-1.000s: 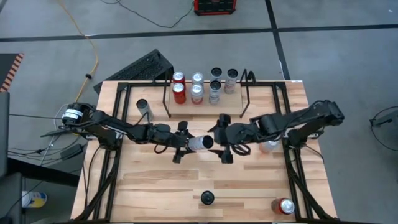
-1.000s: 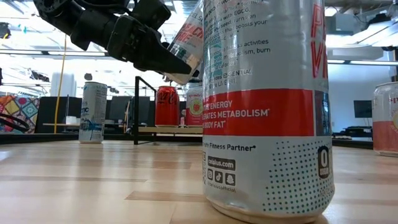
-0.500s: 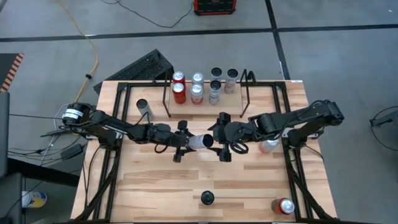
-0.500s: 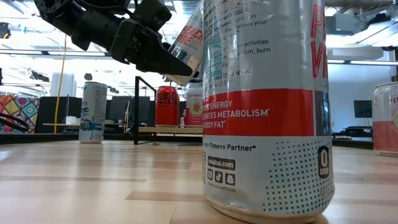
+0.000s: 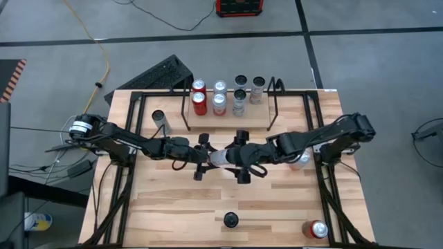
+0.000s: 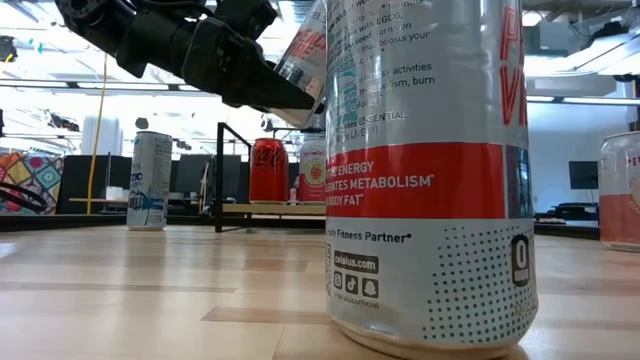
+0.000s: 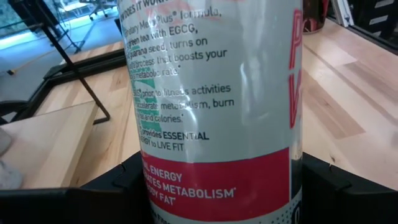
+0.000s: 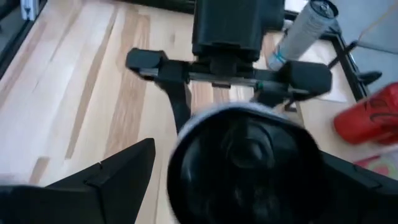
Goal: Place canned beverage on shelf
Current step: Put the right white pink soda can on the shelf and align with other white pink soda can
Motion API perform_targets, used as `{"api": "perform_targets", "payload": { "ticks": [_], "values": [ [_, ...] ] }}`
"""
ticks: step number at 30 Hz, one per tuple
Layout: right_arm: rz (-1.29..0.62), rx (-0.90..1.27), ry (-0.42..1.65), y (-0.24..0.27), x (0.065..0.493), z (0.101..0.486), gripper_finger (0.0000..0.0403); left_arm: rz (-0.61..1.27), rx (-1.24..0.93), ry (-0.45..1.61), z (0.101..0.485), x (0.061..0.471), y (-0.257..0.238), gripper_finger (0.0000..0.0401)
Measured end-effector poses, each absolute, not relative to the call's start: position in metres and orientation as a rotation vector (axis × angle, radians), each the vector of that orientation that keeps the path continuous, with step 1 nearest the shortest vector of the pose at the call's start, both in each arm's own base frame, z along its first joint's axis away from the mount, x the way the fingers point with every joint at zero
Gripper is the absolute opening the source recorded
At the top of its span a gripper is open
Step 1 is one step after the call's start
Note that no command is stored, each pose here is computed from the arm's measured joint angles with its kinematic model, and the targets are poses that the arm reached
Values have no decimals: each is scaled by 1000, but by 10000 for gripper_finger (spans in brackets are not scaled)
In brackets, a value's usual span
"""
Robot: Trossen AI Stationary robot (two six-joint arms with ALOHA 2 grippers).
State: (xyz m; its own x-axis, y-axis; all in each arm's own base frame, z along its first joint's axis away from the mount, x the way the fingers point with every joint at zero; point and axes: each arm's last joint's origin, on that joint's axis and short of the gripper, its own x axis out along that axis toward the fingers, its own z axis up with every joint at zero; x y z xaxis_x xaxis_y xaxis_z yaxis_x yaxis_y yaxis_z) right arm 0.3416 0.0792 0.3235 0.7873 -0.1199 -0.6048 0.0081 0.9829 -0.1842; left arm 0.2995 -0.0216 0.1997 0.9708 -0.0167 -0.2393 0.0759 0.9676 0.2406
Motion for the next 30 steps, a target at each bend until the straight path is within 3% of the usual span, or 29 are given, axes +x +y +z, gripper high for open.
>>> {"api": "perform_targets", "payload": {
  "ticks": [8,18,24,30],
  "values": [
    [-73,-178,656,78,339,327,376,-38,256,247,199,299,-21,244],
    [-98,-190,666,77,338,326,287,-37,259,246,199,299,-21,244],
    [-109,-195,676,75,332,330,283,-49,252,233,201,300,-21,244],
    [-134,-202,737,61,311,341,283,-4,250,266,199,299,-20,336]
  ]
}}
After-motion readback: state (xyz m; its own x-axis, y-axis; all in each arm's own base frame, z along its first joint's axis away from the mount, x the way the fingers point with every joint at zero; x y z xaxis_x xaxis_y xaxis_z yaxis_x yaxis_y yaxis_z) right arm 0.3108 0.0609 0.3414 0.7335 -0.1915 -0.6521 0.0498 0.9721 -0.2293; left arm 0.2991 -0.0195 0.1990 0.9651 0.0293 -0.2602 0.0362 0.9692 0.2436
